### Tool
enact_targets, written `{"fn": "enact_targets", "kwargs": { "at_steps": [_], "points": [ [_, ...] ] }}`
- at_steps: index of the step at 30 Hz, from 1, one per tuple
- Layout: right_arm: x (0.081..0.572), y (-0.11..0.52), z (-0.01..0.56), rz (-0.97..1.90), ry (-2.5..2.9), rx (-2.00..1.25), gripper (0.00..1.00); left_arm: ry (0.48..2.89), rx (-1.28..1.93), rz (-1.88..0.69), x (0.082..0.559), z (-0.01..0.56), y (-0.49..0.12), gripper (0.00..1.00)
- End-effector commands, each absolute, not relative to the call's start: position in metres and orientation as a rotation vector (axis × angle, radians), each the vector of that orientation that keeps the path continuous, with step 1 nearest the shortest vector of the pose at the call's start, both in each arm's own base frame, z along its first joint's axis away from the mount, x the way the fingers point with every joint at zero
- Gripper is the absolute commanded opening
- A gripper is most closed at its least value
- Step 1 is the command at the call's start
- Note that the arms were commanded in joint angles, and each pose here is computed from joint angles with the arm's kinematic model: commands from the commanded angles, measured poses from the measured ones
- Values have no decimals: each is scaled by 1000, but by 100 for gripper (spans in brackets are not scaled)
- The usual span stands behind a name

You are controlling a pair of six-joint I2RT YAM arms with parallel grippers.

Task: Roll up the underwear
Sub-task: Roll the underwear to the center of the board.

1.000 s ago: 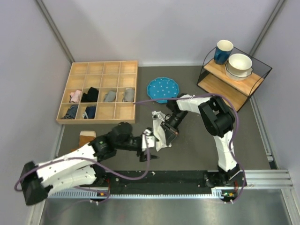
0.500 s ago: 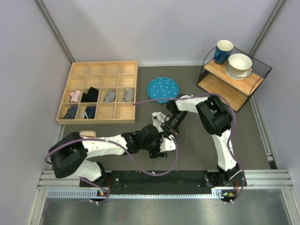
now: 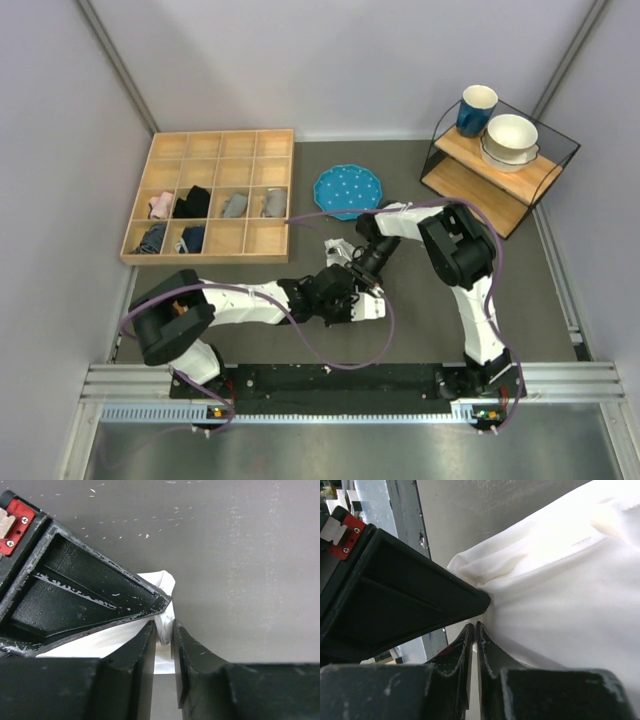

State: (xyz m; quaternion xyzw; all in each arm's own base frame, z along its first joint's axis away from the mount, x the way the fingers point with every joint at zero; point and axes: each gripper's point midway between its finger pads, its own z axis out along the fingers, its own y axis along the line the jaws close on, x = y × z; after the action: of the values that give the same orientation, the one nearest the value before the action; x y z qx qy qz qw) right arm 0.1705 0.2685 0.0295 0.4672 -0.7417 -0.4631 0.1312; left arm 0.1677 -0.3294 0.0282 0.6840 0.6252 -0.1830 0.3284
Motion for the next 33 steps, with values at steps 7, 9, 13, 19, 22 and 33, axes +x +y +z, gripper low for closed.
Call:
{"fn": "enact_targets", "kwargs": {
  "at_steps": [7, 9, 13, 19, 22, 33],
  "points": [
    [188, 273, 53, -1449, -2172, 1432, 23, 1796, 1796, -622, 160, 37, -342, 0],
    [193, 272, 62, -1480, -2190, 1454, 28, 1861, 1773, -671, 161, 36, -338, 0],
    [210, 263, 79, -1553, -2253, 1464, 38, 1954, 1706, -823, 162, 36, -335, 0],
    [224, 250, 96, -1614, -2319, 1498, 39, 2061, 1555, -1034, 175, 38, -329, 0],
    [227, 245, 105, -1640, -2335, 1576, 38, 2130, 1478, -1149, 181, 38, -328, 0],
    [226, 237, 141, -1672, -2404, 2081, 39, 2375, 1221, -1456, 198, 26, -320, 0]
  ]
}}
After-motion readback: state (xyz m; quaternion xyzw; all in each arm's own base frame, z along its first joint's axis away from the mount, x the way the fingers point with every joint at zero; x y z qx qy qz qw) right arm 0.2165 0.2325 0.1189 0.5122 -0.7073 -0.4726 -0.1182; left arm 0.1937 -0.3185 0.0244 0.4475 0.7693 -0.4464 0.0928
